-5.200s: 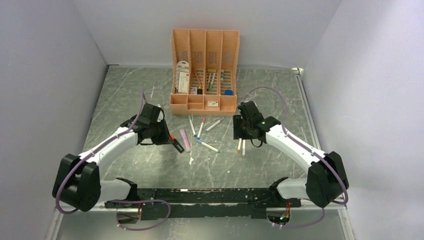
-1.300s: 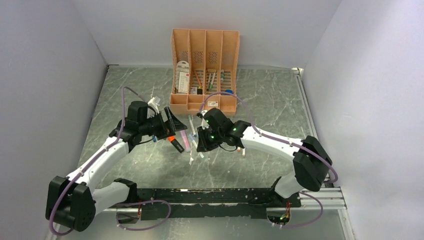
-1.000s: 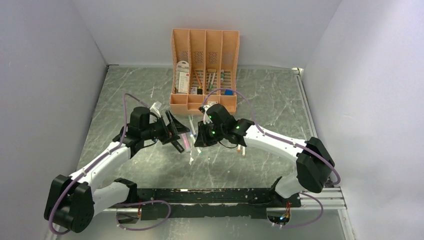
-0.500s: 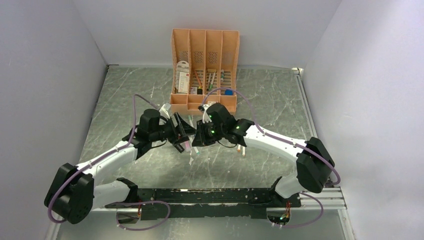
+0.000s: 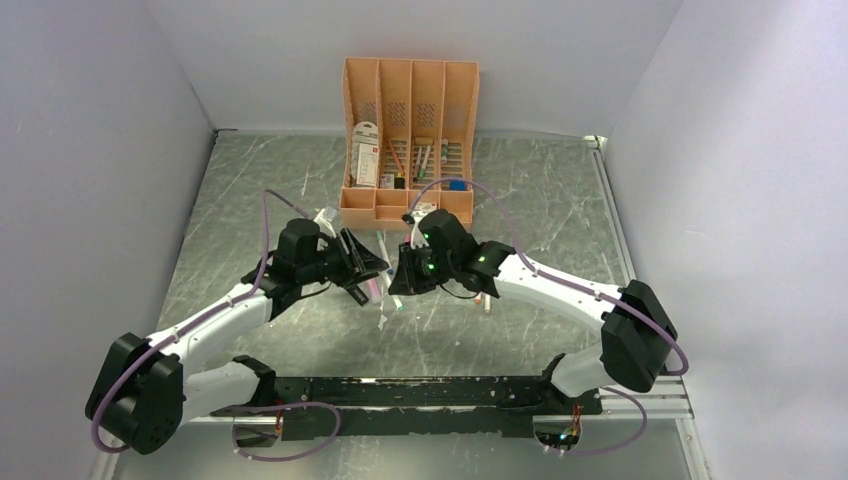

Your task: Open the pen caps

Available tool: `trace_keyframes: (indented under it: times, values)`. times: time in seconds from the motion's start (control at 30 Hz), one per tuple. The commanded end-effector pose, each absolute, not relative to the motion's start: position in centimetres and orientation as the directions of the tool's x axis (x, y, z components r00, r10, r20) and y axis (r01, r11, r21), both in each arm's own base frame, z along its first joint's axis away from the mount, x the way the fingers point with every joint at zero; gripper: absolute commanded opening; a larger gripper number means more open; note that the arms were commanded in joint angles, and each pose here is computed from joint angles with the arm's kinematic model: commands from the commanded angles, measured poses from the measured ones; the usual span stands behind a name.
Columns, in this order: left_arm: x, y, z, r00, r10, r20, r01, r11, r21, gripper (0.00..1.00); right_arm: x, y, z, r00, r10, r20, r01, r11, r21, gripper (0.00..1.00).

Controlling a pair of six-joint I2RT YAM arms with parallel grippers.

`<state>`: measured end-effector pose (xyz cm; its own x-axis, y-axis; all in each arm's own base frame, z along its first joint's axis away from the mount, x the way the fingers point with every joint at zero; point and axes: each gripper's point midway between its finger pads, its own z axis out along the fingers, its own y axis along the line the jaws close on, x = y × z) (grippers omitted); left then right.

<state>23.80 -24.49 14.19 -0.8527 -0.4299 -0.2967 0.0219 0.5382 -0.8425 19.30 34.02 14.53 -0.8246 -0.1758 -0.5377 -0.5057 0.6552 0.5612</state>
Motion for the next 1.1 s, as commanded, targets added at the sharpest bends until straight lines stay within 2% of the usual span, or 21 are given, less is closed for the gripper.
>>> trace_keyframes:
  times: [0.0,0.17,0.3,0.47,0.53,0.7,0.77,0.97,1.07]
  values:
    - [24.4,-24.6,15.4,-0.838,-0.429,-0.337,0.056,0.546,-0.836,0.54,19.0,33.4,14.0,-0.833,-0.175,-0.524,-0.493,0.667,0.56,0.0]
    - [24.4,-24.8,15.3,-0.842,-0.428,-0.329,0.053,0.541,-0.839,0.37,19.0,33.3,13.7,-0.835,-0.178,-0.52,-0.49,0.669,0.559,0.0]
    - [24.3,-24.9,15.2,-0.847,-0.419,-0.326,0.056,0.54,-0.84,0.3,18.9,33.4,13.6,-0.836,-0.18,-0.519,-0.491,0.667,0.56,0.0]
    - [24.3,-25.0,15.2,-0.851,-0.414,-0.324,0.059,0.536,-0.842,0.15,19.0,33.4,13.5,-0.836,-0.179,-0.519,-0.491,0.665,0.562,0.0]
    - [24.2,-25.2,15.2,-0.854,-0.41,-0.319,0.062,0.529,-0.846,0.14,18.9,33.4,13.3,-0.838,-0.182,-0.515,-0.49,0.666,0.563,0.0]
    - [24.2,-25.6,15.5,-0.859,-0.401,-0.317,0.073,0.517,-0.853,0.13,18.8,33.6,12.9,-0.841,-0.193,-0.506,-0.493,0.66,0.568,0.34]
    - [24.2,-25.8,15.7,-0.861,-0.399,-0.317,0.077,0.513,-0.855,0.13,18.9,33.6,12.7,-0.841,-0.194,-0.505,-0.492,0.663,0.564,0.41]
    - [24.0,-26.2,16.0,-0.867,-0.386,-0.316,0.088,0.505,-0.859,0.13,19.1,34.1,12.3,-0.841,-0.204,-0.501,-0.495,0.662,0.563,0.42]
    - [23.9,-26.3,15.9,-0.868,-0.383,-0.315,0.09,0.504,-0.859,0.13,19.1,34.3,11.9,-0.843,-0.21,-0.494,-0.496,0.657,0.567,0.35]
